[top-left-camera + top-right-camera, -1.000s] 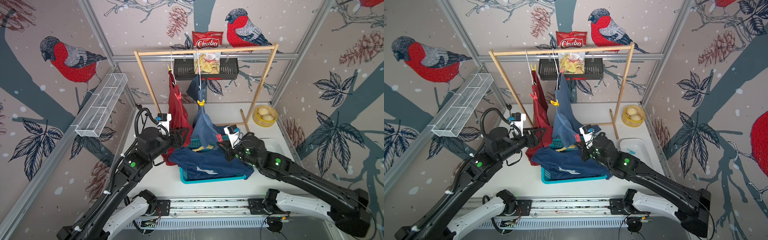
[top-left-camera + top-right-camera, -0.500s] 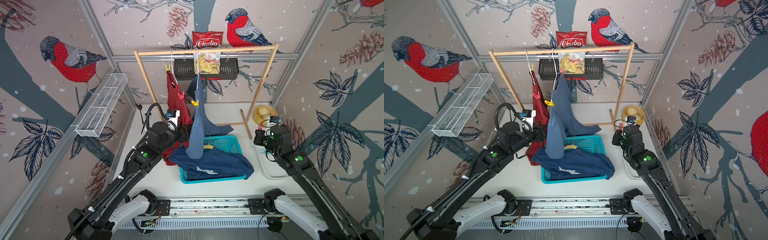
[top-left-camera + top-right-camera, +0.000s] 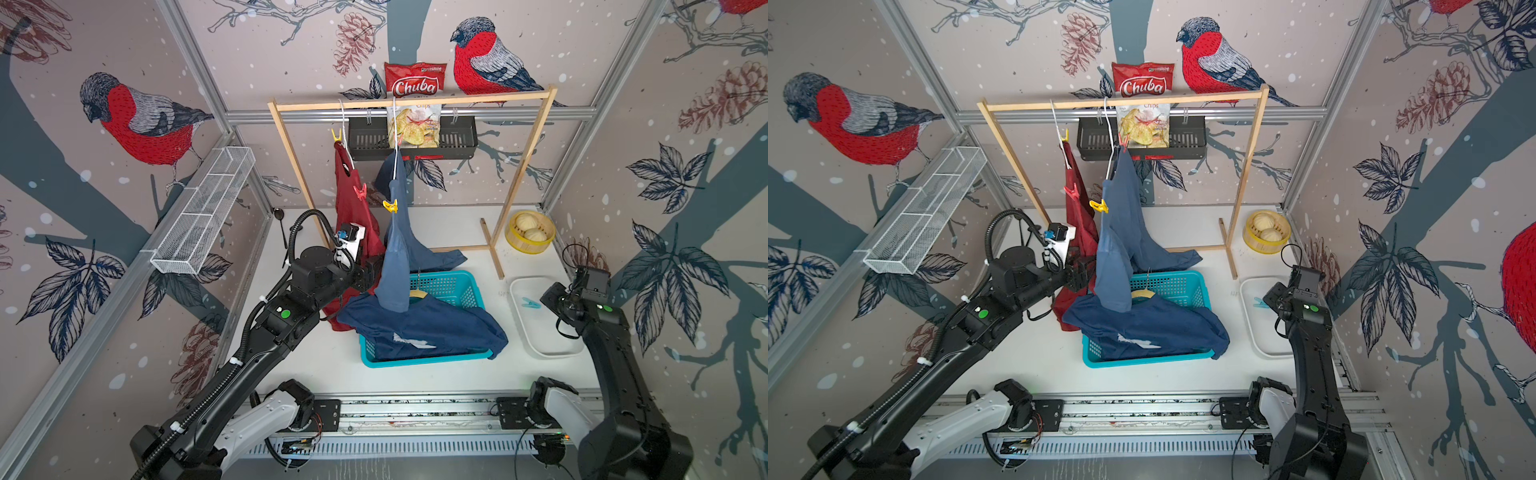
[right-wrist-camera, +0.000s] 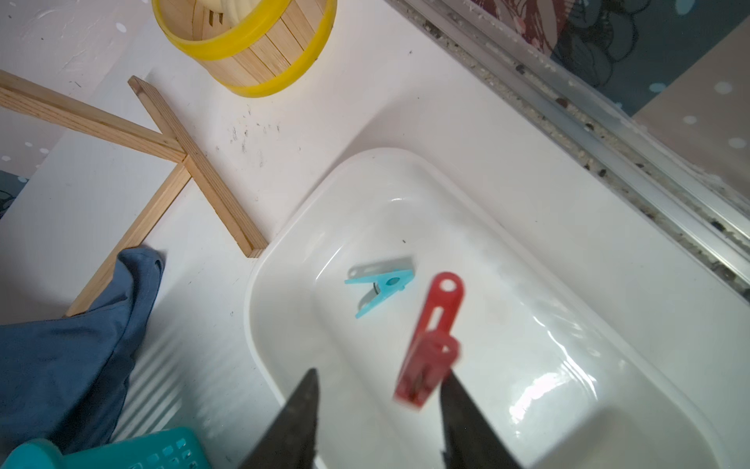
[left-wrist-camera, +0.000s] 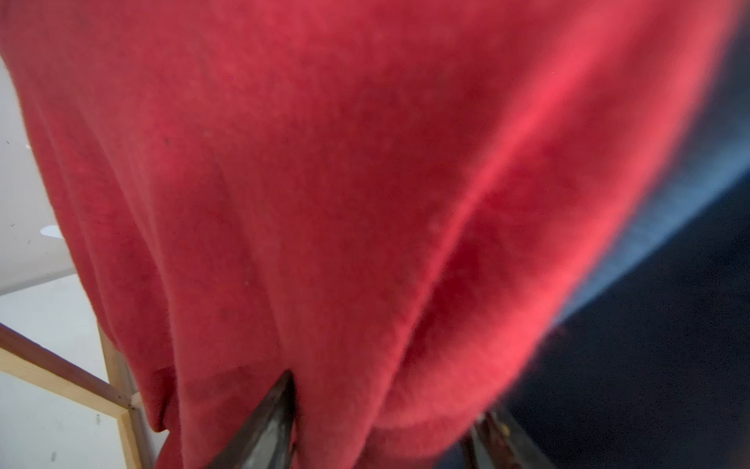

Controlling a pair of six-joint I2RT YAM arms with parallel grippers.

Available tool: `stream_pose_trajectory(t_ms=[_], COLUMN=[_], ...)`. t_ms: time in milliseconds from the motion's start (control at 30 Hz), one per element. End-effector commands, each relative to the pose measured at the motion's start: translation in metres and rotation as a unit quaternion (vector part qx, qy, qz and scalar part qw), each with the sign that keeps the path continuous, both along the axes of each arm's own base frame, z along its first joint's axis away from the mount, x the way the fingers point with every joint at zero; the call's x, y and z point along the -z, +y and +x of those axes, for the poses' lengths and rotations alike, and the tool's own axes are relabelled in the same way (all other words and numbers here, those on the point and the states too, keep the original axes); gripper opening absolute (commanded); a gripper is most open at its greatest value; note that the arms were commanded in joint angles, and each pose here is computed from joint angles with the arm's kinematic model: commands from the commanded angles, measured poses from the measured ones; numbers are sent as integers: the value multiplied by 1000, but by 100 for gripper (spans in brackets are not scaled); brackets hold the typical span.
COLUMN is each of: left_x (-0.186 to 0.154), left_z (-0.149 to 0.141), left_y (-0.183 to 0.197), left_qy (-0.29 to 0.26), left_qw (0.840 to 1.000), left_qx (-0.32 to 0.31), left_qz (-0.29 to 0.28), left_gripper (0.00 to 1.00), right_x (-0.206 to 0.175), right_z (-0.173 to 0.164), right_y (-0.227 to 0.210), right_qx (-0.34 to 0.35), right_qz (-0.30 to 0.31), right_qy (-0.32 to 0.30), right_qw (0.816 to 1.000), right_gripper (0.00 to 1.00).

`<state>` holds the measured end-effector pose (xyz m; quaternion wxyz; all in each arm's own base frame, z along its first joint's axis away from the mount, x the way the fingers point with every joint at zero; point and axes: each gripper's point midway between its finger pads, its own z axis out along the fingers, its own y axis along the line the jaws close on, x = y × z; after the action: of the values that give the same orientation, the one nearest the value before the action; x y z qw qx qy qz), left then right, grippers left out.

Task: Remove the clothespins securing t-shirts to the hanger
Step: Place the clothespin in the storage box, then pick up the hanger from the basket.

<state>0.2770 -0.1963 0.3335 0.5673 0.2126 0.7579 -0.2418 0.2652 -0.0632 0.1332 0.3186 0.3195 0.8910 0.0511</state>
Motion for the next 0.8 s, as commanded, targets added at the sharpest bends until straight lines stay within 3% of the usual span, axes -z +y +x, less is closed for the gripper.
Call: stream_pose_trajectory(t_ms=[0, 167, 300, 400, 533, 633, 767], left_x=[-17, -57, -66, -70, -52, -30, 12], left_z=[-11, -49, -68, -87, -115, -103, -62], left_y=[-5, -17, -30, -60, -120, -141, -146], left_qy=[-33, -90, -96, -75, -63, -22, 41], left_qw=[999, 987, 976, 960, 945, 951, 977], left_qx=[33, 124, 187, 259, 320, 308, 209], left_qz=[-3, -50, -59, -73, -27, -23, -9], left_gripper=[61, 60, 54, 48, 48, 48, 50], right_x=[-4, -15, -48, -76, -93, -84, -63], right_z=[3, 7, 15, 23, 27, 29, 33], right_y=[4, 19, 54, 103, 177, 226, 269], right_qx=[-16, -57, -128, -207, -319, -402, -473], right_qz=[9, 28, 26, -6, -1, 24, 22], right_qy=[-4, -28, -85, -123, -153, -138, -97], right_qw=[1000, 998, 988, 971, 935, 905, 876], right_gripper=[62, 60, 54, 55, 57, 59, 62])
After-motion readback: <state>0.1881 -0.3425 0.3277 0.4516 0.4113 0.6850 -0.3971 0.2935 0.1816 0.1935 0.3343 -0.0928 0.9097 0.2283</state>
